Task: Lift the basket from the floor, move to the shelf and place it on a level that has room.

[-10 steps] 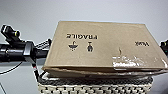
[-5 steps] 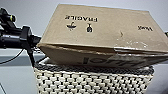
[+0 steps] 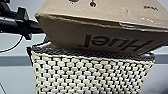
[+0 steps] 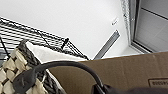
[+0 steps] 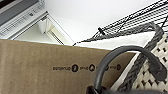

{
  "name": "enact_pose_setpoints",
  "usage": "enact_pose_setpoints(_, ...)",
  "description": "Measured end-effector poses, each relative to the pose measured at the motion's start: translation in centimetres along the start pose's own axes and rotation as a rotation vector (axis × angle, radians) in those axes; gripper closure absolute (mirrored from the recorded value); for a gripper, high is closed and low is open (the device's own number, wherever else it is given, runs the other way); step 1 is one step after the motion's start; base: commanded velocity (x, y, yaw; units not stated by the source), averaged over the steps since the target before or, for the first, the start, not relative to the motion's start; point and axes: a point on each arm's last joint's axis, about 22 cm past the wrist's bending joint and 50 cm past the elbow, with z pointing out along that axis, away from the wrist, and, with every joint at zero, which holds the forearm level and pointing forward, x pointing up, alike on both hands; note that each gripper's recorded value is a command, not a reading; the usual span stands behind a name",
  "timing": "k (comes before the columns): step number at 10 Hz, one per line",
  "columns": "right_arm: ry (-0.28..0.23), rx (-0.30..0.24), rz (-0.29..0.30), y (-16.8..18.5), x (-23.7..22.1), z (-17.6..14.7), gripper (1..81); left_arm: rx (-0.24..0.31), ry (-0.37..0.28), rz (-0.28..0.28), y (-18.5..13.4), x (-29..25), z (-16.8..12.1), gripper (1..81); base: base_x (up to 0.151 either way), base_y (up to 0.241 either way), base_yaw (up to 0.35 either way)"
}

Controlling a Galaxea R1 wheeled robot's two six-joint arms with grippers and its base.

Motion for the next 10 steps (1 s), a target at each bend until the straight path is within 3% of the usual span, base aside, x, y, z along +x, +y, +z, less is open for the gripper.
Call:
enact_pose_setpoints(5,0.033,-0.037,-0.034,-1.2,4.8,-0.6,81.1,0.019,0.009,-0.024,-0.4,3.7,1.0,81.1,0.000,0.000,0.000)
enact_pose_setpoints(8,0.047,-0.072,-0.059,-2.2,7.7,-1.5,81.1,0.030,-0.008,0.010,1.1,5.4,2.0,81.1,0.000,0.000,0.000)
enact_pose_setpoints(10,0.060,-0.079,-0.073,-3.3,9.5,-1.6,81.1,0.029,0.022,0.009,1.8,7.2,1.4,81.1,0.000,0.000,0.000)
